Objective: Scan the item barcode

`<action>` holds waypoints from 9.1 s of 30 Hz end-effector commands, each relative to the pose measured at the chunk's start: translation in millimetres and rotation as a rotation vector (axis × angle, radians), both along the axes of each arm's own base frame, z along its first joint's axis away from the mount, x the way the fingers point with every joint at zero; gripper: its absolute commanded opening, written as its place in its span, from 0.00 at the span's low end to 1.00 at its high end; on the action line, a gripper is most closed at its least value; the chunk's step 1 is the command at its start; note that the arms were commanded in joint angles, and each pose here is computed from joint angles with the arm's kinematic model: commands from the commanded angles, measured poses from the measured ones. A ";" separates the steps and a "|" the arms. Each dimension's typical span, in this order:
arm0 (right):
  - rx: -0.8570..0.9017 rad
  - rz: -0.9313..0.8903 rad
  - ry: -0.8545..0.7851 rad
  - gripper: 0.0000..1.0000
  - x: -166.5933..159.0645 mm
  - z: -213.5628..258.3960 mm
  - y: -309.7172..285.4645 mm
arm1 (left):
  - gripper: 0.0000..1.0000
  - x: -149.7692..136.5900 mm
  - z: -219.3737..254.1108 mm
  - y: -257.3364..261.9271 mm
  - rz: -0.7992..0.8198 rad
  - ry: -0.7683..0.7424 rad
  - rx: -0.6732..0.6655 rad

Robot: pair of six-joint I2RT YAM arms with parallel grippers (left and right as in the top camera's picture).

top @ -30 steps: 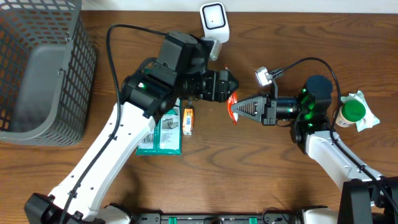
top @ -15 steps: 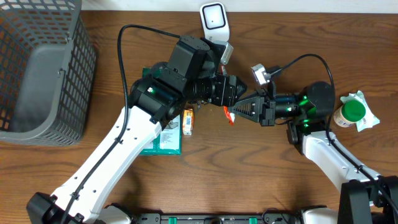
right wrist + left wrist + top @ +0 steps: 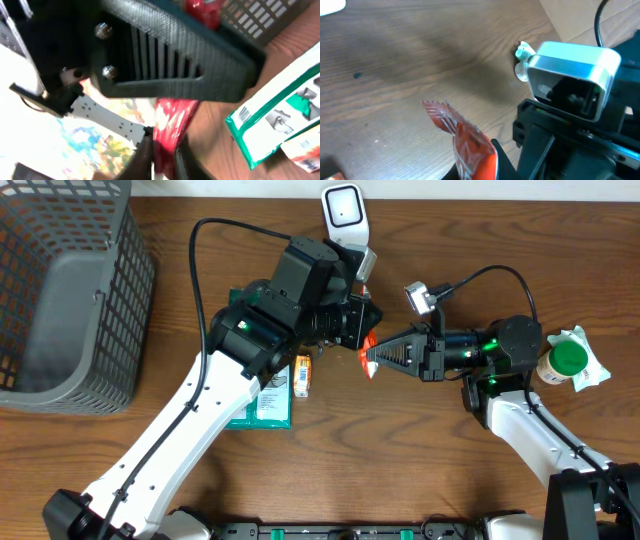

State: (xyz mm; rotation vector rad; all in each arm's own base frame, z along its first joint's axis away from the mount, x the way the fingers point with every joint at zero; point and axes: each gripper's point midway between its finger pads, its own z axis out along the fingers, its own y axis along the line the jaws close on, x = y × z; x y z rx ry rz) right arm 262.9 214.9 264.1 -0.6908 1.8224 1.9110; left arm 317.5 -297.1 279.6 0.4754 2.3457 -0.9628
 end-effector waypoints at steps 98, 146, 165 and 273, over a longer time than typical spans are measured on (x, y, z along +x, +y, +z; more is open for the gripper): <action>-1.433 -0.539 0.136 0.32 7.6 -267.0 0.7 | 0.87 35.6 -48.6 257.8 0.932 0.266 0.450; -1.187 -0.889 -0.133 0.01 310.4 -91.3 7.3 | 0.88 35.6 -48.6 257.8 0.932 0.266 0.450; -1.169 -0.902 -0.200 0.01 366.1 -185.1 13.0 | 0.88 35.6 -48.6 257.8 0.932 0.266 0.450; -1.682 -0.760 0.694 0.78 115.6 -219.3 -310.9 | 0.88 35.6 -48.6 257.8 0.932 0.266 0.450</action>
